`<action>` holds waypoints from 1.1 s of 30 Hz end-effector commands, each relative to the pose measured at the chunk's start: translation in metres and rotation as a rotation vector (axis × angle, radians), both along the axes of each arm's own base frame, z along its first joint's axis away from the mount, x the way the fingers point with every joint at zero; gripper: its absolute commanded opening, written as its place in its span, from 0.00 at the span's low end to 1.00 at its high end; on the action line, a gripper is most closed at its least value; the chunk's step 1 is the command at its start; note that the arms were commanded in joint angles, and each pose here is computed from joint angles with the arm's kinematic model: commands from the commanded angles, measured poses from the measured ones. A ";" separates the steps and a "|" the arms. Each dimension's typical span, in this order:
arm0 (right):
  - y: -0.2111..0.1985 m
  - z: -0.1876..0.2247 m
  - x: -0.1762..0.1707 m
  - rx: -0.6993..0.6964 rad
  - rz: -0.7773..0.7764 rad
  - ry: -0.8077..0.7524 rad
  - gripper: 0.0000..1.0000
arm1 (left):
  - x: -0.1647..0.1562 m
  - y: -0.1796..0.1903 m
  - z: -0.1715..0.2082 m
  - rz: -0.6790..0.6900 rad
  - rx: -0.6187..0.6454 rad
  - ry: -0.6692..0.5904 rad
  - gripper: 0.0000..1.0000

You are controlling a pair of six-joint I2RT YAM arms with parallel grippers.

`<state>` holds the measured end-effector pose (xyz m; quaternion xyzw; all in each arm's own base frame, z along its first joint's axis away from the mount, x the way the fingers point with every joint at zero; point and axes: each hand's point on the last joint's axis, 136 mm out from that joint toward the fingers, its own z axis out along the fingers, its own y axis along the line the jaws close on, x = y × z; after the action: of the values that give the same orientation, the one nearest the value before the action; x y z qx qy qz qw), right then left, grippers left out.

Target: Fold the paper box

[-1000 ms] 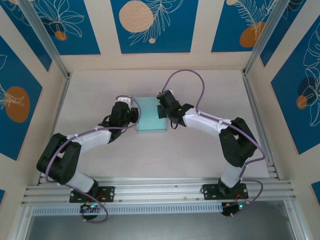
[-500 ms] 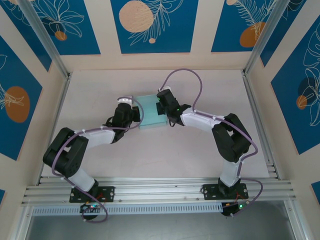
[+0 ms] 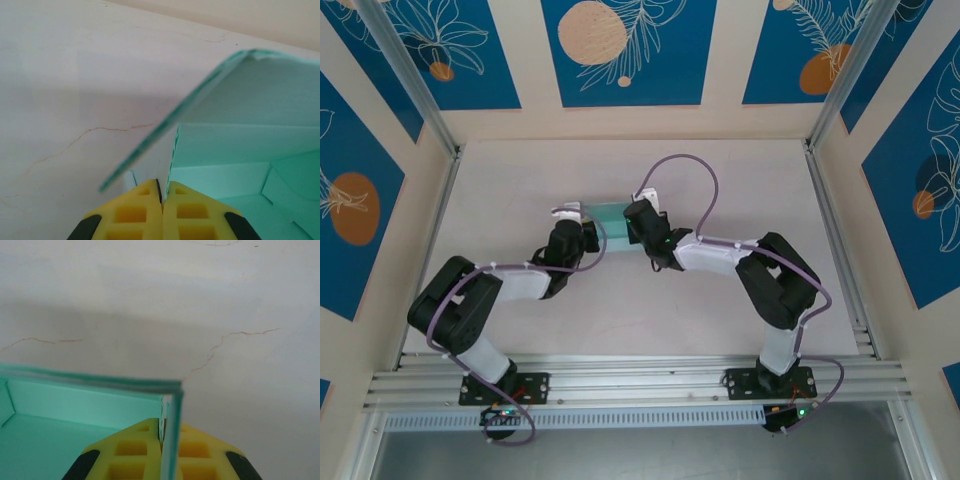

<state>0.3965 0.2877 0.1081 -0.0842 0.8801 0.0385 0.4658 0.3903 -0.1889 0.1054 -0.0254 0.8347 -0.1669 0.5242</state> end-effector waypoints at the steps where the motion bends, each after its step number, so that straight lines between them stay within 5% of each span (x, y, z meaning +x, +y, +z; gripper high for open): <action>1: 0.023 -0.021 -0.033 0.032 0.090 0.060 0.06 | -0.027 -0.027 -0.022 -0.124 -0.035 0.077 0.00; 17: 0.008 -0.067 -0.068 -0.003 0.094 0.048 0.06 | -0.064 0.002 -0.044 -0.085 -0.024 0.128 0.13; 27: 0.000 -0.073 -0.082 0.002 0.088 -0.002 0.06 | -0.083 0.014 -0.046 -0.089 -0.022 0.145 0.30; 33: 0.002 -0.077 -0.083 -0.014 0.087 -0.012 0.06 | -0.090 0.019 -0.024 -0.084 -0.047 0.109 0.50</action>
<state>0.3392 0.3030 0.0908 -0.0729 0.8336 0.1013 0.5381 0.3073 -0.1695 0.0759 -0.0169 0.8582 -0.2033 0.4710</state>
